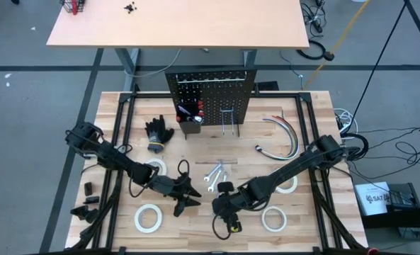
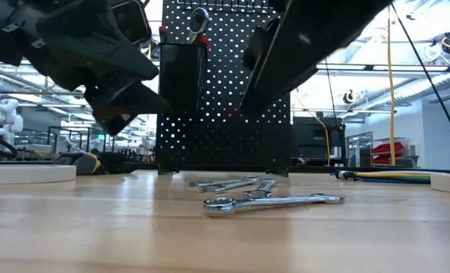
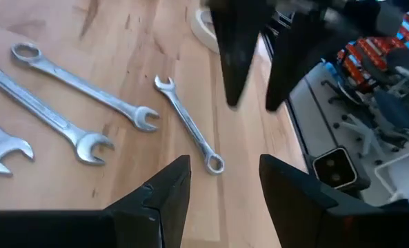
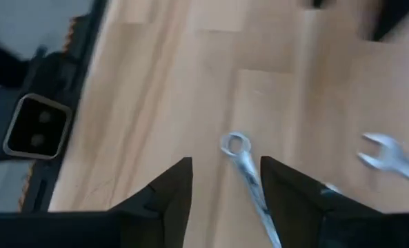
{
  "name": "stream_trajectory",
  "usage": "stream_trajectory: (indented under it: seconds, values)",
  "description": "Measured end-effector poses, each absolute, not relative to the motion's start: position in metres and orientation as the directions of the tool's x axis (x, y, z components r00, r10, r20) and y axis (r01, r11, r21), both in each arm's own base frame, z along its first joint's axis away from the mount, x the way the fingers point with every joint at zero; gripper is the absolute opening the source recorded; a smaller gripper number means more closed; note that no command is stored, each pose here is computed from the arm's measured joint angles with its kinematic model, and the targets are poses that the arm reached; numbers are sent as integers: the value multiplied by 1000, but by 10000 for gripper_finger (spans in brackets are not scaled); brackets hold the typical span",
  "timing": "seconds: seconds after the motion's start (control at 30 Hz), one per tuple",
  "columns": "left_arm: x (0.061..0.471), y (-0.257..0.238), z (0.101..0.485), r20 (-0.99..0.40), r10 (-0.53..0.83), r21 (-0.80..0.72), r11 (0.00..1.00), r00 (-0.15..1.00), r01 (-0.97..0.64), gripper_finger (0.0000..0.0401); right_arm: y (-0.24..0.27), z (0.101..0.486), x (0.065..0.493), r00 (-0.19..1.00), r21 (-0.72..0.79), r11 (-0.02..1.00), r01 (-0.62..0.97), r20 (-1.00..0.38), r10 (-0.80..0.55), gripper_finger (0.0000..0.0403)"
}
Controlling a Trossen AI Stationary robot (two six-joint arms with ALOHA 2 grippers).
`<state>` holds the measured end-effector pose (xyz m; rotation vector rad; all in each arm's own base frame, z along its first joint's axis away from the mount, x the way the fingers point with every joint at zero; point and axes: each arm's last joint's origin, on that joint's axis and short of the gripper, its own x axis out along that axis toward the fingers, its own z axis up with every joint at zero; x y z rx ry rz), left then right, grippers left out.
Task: Hang tools onto peg board
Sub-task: Hang the wrench on the peg board
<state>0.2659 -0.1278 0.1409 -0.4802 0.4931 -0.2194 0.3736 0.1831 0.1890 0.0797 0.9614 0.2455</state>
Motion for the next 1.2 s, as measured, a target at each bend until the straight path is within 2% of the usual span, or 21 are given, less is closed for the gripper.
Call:
stream_trajectory:
  seconds: [0.17, 0.3, 0.7, 0.8, 0.9, 1.2]
  values:
    - [262, -134, 140, -404, -252, -446, 894, 880, 51, 176, 185, 163, 383, 513, 152, 956, -251, -817, 265, 141]
    - [260, -138, 140, -403, -257, -443, 895, 878, 59, 176, 181, 146, 386, 498, 99, 967, -234, -842, 207, 133]
    - [257, -144, 142, -392, -280, -473, 878, 876, 69, 176, 182, 119, 391, 479, 69, 980, -189, -864, 153, 122]
    - [257, -145, 142, -392, -283, -488, 870, 875, 63, 176, 186, 107, 390, 469, 64, 991, -118, -876, 113, 88]
    - [257, -145, 142, -392, -291, -493, 867, 872, 68, 176, 190, 101, 388, 485, 30, 999, -27, -873, 39, 27]
    - [257, -145, 142, -392, -296, -515, 855, 871, 59, 176, 190, 124, 382, 557, -12, 996, 94, -828, -62, 21]
